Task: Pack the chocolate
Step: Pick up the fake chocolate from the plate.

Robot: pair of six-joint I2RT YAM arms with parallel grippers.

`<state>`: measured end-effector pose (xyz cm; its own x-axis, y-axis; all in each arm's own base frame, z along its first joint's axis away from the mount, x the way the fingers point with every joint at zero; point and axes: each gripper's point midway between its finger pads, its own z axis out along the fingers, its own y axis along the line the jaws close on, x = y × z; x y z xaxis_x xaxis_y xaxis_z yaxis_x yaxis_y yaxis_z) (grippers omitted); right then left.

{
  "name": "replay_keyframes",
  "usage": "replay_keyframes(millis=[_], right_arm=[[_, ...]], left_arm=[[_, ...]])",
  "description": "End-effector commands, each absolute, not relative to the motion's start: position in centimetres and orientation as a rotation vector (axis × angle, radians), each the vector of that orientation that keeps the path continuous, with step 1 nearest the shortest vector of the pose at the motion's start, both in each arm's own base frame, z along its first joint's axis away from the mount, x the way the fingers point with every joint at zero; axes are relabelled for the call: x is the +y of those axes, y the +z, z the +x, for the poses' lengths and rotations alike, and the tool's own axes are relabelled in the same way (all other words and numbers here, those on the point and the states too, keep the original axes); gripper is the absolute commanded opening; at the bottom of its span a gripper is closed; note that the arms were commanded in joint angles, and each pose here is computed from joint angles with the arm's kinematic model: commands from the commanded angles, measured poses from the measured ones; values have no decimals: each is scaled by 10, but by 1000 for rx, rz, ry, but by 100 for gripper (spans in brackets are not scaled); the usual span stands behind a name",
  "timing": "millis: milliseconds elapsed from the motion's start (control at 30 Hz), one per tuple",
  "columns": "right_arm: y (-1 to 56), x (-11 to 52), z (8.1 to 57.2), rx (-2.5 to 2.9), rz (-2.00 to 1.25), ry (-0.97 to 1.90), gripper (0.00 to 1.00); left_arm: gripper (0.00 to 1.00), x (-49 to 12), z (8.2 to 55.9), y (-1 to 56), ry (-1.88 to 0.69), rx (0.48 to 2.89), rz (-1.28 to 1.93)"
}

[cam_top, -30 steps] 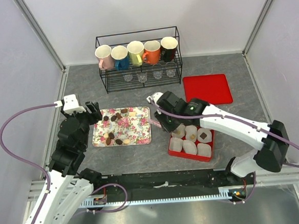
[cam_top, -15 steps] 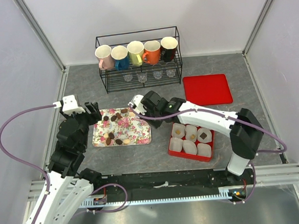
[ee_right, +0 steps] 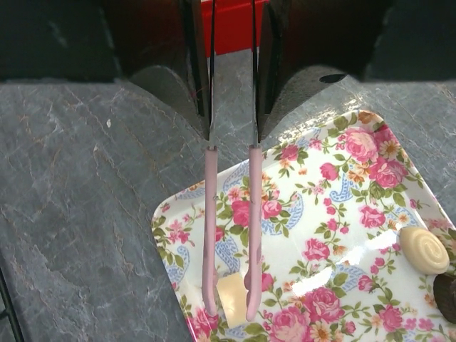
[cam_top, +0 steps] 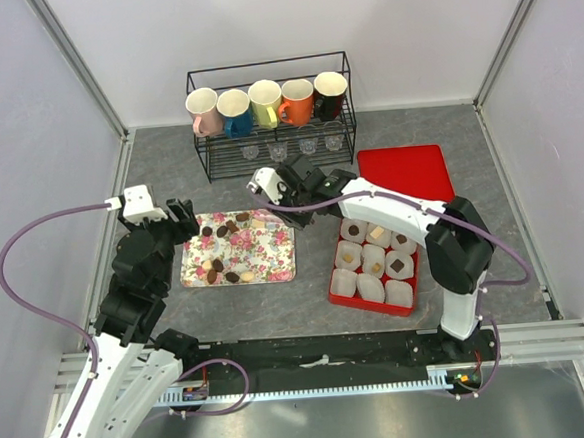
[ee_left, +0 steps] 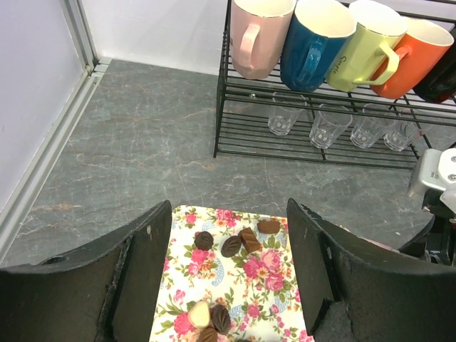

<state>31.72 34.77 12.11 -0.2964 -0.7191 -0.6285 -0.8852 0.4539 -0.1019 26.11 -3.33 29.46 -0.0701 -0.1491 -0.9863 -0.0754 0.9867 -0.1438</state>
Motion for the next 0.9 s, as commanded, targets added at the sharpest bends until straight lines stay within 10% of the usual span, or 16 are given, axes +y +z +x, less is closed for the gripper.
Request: replay_keyframes(millis=[0, 867], right_arm=[[133, 365, 330, 1994, -1391, 403, 36], [96, 369, 337, 2024, -1526, 440, 47]], left_arm=[[72, -34, 264, 298, -80, 1629, -201], [72, -33, 266, 294, -69, 1642, -196]])
